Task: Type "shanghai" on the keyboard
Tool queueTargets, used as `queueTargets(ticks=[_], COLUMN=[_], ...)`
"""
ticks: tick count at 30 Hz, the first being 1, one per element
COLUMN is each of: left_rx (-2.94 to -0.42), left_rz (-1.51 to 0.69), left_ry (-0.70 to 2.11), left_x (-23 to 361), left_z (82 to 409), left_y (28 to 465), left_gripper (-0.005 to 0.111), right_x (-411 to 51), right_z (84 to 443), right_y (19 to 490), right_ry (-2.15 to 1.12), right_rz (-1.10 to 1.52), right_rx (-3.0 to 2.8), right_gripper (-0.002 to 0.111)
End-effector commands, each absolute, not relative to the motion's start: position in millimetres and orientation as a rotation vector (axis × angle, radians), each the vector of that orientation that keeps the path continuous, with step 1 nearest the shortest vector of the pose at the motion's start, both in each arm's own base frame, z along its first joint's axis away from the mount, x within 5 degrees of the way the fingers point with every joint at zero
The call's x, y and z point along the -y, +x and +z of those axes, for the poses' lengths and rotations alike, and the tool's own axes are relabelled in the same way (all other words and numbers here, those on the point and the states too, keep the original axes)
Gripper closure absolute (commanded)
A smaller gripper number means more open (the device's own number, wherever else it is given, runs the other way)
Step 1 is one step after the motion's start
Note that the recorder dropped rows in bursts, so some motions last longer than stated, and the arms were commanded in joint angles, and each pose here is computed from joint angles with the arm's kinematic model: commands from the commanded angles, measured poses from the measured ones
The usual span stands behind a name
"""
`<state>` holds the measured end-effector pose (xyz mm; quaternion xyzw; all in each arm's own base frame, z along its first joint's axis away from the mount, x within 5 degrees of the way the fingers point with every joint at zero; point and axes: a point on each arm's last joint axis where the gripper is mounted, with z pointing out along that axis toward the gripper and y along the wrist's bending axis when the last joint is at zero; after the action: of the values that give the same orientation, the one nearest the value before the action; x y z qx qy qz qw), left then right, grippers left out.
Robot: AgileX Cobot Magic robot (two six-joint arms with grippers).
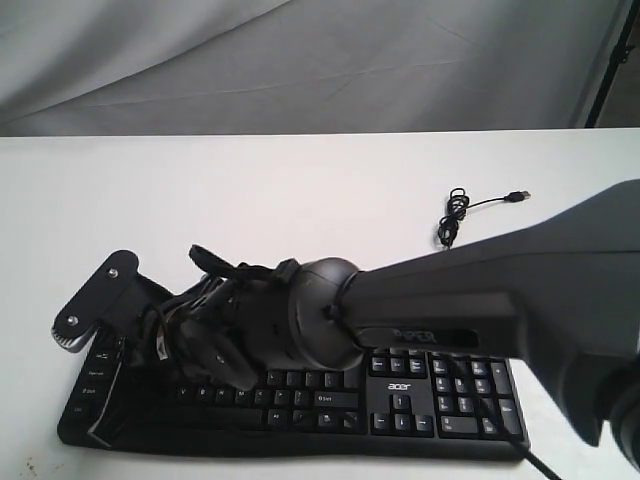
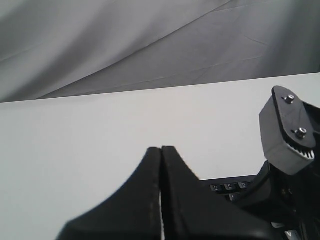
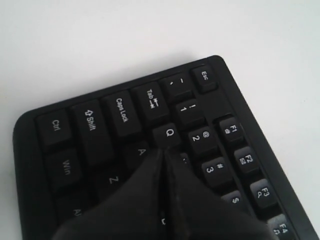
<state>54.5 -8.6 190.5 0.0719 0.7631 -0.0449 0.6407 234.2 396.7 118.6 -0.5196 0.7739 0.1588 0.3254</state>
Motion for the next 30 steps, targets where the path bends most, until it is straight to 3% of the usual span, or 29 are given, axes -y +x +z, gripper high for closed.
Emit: queueTargets(ticks=[1,8,15,30], left_rx=[-1.738,-1.738,-1.738,-1.738], left_rz=[-0.106,-0.106,-0.106,-0.106], left_ry=[0.165,0.165,0.165,0.165], left_x=[8.8,8.8,8.8,8.8], left_z=[189.5,189.5,189.5,189.5], left_y=[54.4,54.4,54.4,54.4], left_gripper=[0.107,0.107,0.107,0.107], right_x=[-394.6,-368.0,-334.5,-327.3], right_z=[137.4,149.0,137.3,128.1], right_y=[234.7,227.0,229.5,227.2], right_ry=[-1.350,-1.328,-1.229,-1.215], right_rz=[0.425,0.419,0.413,0.407], right_rx=[-2.000,-2.032,-2.122,-2.132], right_gripper=[0.108,0.108,0.108,0.108])
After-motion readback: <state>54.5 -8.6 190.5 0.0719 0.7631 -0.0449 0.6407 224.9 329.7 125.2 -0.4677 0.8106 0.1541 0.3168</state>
